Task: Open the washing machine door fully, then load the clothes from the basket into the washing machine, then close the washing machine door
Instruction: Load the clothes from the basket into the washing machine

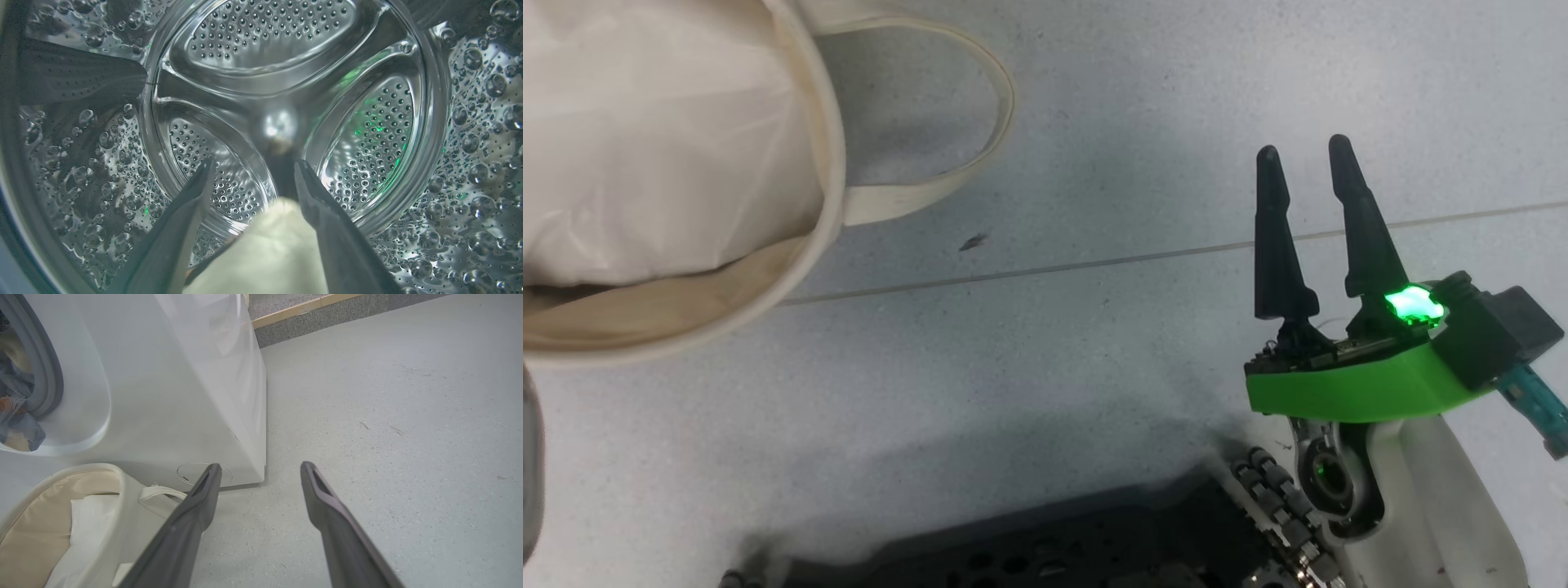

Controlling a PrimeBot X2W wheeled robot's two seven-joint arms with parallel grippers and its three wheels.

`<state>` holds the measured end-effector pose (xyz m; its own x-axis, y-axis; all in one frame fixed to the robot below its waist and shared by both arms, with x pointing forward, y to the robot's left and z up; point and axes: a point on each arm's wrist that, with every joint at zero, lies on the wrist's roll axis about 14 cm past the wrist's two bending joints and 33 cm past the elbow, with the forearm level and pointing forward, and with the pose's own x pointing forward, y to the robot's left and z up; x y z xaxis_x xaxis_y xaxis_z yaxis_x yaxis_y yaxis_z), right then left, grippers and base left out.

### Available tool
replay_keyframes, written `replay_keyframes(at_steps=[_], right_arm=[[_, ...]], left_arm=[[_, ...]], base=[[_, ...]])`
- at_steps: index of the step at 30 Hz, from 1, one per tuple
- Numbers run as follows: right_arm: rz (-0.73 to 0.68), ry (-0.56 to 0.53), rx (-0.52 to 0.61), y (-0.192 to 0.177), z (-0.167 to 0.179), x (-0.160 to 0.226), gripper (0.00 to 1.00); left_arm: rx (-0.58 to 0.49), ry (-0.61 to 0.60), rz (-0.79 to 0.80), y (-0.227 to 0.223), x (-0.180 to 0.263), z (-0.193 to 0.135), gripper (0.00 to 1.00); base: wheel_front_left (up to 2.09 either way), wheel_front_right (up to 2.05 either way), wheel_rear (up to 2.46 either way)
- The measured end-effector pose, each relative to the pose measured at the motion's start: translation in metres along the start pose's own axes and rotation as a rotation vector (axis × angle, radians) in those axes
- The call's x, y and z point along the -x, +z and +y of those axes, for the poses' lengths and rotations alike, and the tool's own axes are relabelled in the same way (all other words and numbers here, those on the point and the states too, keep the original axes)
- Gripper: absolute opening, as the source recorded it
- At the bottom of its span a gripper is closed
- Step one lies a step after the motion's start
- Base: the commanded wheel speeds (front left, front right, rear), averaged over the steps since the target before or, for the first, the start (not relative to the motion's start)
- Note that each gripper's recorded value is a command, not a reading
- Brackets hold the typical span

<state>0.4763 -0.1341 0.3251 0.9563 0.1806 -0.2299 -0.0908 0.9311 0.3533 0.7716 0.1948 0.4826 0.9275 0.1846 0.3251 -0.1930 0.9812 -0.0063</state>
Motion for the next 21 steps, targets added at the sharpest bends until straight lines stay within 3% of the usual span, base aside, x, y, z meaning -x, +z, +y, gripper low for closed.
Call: replay_keyframes(at_steps=[8, 15, 21], right_arm=[[-0.054, 0.052, 0.025, 0.022, 0.019, -0.003, 1.00], [-0.144, 0.111, 0.044, 0.063, 0.046, 0.004, 1.00], [-0.202, 0.141, 0.057, 0.094, 0.066, 0.025, 1.00]], left_arm=[[0.011, -0.048, 0.004, 0.020, 0.031, -0.008, 1.00], [0.019, -0.143, 0.072, 0.041, 0.091, -0.016, 1.00], [0.046, -0.154, 0.112, 0.077, 0.151, -0.010, 1.00]], base=[[0.00, 0.00, 0.00], [0.00, 0.00, 0.00], [0.00, 0.00, 0.00]])
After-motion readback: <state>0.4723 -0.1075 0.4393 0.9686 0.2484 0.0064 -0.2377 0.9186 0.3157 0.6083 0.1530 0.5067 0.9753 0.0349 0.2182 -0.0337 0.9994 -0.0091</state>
